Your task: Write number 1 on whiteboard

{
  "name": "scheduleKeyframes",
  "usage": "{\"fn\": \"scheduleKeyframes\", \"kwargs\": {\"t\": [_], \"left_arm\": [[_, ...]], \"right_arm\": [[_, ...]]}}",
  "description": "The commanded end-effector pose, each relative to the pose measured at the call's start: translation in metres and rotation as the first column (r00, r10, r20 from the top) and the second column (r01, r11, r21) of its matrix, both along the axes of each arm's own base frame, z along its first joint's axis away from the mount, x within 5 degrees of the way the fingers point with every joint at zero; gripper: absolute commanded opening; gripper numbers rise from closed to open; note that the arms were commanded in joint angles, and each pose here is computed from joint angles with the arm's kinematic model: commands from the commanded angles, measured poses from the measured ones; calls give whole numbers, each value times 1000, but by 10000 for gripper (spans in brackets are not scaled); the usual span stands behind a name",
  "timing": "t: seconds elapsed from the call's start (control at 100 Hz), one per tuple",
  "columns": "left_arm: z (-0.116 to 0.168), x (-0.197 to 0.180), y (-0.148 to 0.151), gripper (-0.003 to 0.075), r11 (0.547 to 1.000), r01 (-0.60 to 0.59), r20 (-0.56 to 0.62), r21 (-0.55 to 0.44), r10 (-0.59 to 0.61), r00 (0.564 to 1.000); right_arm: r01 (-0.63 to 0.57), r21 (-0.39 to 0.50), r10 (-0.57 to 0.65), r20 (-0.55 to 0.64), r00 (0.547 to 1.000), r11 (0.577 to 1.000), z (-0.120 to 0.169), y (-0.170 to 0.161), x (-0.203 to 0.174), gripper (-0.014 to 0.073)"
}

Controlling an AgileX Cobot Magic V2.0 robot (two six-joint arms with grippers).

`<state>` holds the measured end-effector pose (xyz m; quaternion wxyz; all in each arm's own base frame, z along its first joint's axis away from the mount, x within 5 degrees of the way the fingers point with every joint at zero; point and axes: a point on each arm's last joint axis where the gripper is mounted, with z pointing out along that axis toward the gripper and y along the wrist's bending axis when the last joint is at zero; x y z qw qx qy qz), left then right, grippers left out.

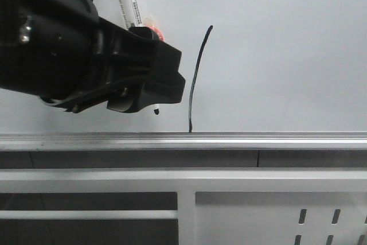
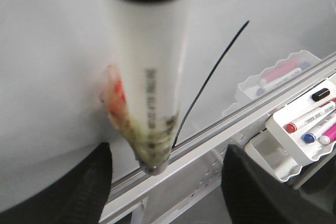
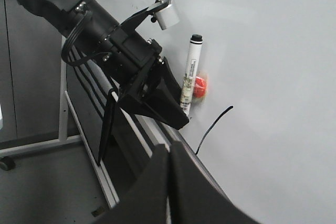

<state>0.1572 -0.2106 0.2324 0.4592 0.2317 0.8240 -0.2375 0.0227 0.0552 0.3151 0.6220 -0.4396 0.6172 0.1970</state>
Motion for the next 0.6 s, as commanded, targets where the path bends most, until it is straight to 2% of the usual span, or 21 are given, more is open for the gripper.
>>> {"fn": "scheduleKeyframes", "kwargs": {"t": [0.0, 0.23, 0.42, 0.59], "left_arm": [[27, 10, 4, 450, 992, -90, 131, -88, 101, 986], [43, -3, 5, 450, 994, -24, 186, -108, 44, 981], [62, -14, 15, 449, 991, 27, 235, -134, 5, 972], [65, -22, 29, 440, 987, 29, 249, -159, 11, 968]], "right_arm": [[30, 70, -32, 29, 999, 997, 12, -1, 2, -69], [30, 70, -32, 29, 999, 997, 12, -1, 2, -69], [31, 71, -33, 30, 999, 997, 13, -1, 2, -69], [35, 74, -37, 32, 999, 997, 13, -1, 2, -69]]}}
